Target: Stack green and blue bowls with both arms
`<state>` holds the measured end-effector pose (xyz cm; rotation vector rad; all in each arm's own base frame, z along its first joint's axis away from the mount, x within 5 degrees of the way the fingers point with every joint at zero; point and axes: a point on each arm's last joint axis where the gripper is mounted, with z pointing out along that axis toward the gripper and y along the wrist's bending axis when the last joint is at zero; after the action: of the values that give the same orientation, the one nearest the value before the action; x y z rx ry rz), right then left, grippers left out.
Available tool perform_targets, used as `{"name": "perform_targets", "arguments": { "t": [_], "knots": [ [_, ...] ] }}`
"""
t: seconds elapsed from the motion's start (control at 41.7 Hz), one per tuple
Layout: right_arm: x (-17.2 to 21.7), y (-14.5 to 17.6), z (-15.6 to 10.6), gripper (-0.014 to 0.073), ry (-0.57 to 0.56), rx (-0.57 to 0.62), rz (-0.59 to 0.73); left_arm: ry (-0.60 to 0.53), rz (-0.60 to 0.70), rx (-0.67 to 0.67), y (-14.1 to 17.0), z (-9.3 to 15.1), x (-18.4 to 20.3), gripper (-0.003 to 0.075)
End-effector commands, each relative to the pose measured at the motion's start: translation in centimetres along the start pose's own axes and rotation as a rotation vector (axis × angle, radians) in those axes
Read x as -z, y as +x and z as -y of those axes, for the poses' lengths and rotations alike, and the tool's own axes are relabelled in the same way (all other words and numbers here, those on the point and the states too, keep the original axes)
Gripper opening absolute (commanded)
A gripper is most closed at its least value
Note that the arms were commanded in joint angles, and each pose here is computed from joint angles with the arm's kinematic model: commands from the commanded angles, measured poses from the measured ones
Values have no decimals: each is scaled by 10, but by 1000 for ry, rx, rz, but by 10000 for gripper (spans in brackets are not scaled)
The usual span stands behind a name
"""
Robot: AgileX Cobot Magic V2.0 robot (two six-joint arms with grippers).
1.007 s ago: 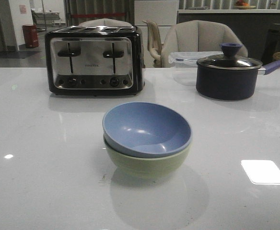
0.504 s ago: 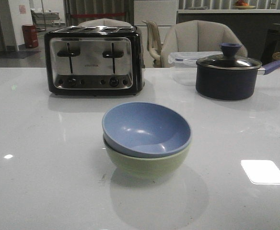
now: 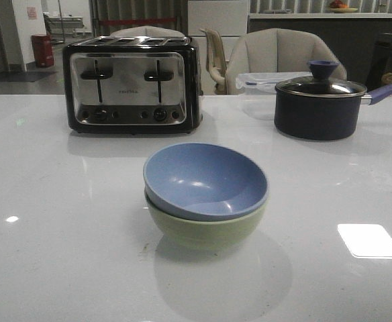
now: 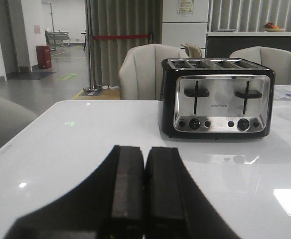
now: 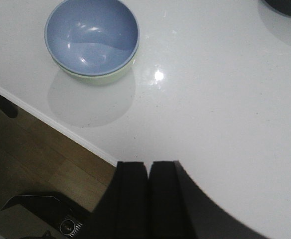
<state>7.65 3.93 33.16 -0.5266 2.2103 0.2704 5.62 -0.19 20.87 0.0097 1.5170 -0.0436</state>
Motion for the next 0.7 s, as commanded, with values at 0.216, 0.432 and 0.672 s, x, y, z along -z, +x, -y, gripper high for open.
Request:
{"name": "perform_targets", "arguments": {
  "t": [0.216,0.432,0.672],
  "knots": [
    [5,-11,1,38,11,7,86,-1,107,9,-8,0,2,98],
    [7,-9,1,38,12,7,98,-1,107,9,-8,0,2,98],
    [6,24,10,38,153,-44,359,-1,107,9,-8,0,2,98]
  ]
}}
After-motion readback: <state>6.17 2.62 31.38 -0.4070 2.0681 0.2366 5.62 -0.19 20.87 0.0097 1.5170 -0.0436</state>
